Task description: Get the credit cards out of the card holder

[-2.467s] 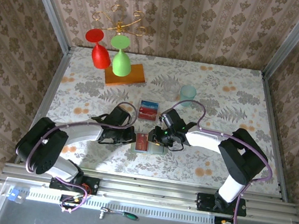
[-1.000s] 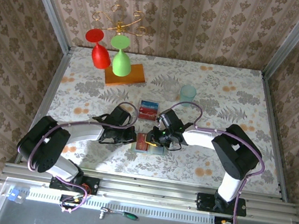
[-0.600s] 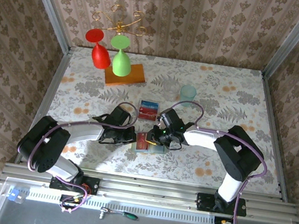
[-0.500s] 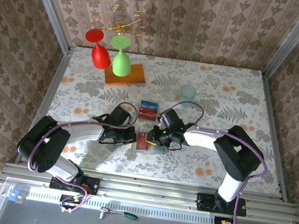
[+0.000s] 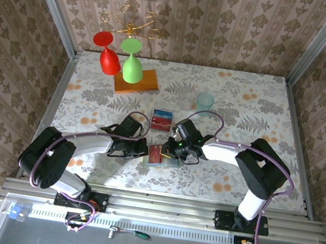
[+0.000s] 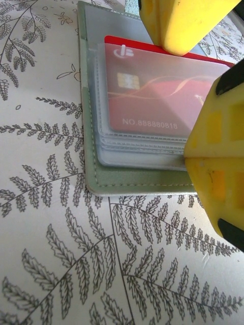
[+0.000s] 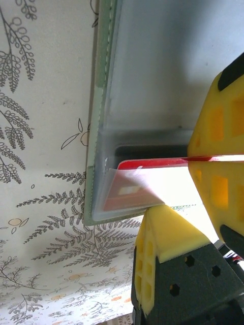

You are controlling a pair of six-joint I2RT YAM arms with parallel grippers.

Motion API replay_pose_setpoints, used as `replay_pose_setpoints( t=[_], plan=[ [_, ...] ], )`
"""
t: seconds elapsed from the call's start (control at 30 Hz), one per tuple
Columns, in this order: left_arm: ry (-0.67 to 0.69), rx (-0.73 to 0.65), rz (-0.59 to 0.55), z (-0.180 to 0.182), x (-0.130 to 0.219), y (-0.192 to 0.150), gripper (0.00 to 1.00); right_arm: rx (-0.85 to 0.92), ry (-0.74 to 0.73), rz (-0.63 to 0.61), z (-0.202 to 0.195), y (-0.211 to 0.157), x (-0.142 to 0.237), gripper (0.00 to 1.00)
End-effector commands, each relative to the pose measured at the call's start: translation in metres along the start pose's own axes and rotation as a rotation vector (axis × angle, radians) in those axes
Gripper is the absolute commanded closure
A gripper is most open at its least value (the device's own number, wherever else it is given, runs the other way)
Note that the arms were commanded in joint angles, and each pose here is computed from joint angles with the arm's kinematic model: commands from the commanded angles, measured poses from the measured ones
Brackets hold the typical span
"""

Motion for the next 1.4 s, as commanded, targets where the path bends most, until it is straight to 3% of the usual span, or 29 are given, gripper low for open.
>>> replay_pose_setpoints(
  t=[0.0,0.43,0.63,1.37],
  plan=[
    [0.028,-0.007,0.005,0.002,0.005,-0.001,1.00,-0.003,0.012,-0.033,0.002,0.002,0.007,0.90],
    [-0.036,-0.037,-0.052,-0.023,0.026,0.011,1.00,-0.002,0.020,-0.037,-0.001,0.001,0.009,0.95],
    [-0.086,-0.032,-0.024,-0.030,0.015,0.012,1.00,-0.003,0.026,-0.031,-0.001,0.001,0.007,0.95],
    [0.050,-0.005,0.046,0.009,-0.007,-0.007,1.00,-0.006,0.025,-0.032,-0.003,0.000,0.008,0.98]
  ],
)
Point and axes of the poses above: each hand's point on the last joint's axis, 136 mm out from that joint toward the fingers, its own x axis back along the fingers, its own z axis along the line the jaws close on, y = z × x, the point moved 5 cm from there along x, back along the fingers, and after that the axes turned 2 degrees about -x, right-handed, at the moved point
